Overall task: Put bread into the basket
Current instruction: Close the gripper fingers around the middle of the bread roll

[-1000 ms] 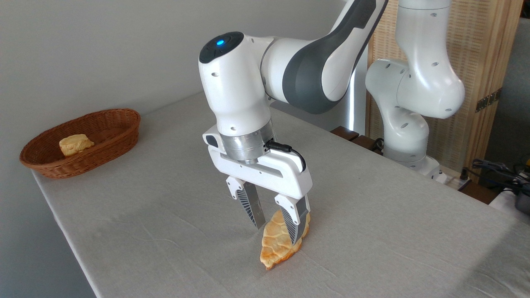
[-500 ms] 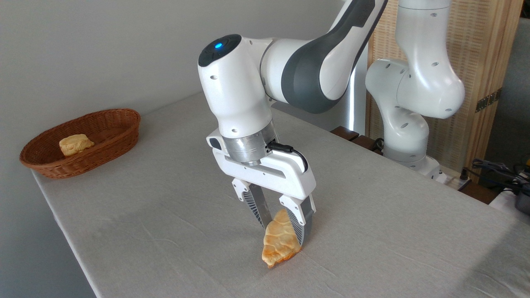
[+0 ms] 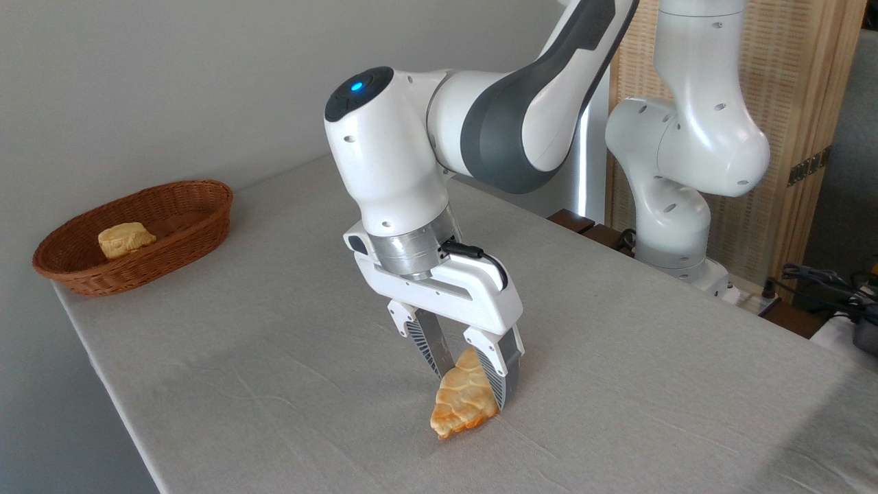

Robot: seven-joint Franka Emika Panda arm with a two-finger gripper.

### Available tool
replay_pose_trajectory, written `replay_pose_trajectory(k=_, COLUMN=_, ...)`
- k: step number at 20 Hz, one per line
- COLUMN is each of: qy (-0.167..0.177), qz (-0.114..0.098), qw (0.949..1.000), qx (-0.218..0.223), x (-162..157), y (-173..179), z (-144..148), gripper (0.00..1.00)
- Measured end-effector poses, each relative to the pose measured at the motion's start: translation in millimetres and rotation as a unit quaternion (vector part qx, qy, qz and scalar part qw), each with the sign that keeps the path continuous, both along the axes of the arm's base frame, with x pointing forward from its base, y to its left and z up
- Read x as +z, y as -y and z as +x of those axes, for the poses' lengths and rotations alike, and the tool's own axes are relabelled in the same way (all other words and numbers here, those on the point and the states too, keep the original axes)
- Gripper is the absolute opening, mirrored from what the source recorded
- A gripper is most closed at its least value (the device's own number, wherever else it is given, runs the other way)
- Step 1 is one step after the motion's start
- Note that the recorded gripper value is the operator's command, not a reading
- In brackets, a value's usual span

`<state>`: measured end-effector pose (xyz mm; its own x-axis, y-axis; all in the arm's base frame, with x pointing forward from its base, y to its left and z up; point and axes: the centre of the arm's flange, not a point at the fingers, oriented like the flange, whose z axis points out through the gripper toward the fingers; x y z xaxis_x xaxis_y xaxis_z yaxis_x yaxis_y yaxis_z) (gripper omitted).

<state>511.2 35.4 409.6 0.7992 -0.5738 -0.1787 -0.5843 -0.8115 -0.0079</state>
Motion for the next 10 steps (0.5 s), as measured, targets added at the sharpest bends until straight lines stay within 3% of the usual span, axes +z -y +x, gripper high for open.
replay_pose_trajectory(k=1, qy=0.000, qz=0.000, qw=1.0000, qx=-0.001, x=-0.7, y=1.5, z=0.3, gripper=0.44)
replay_pose_trajectory(k=2, qy=0.000, qz=-0.003, qw=1.0000, qx=0.000, x=-0.8, y=2.9, z=0.5, gripper=0.42)
replay_pose_trajectory(k=10, qy=0.003, qz=-0.010, qw=0.9999, qx=0.003, x=-0.1, y=4.5, z=1.2, gripper=0.42)
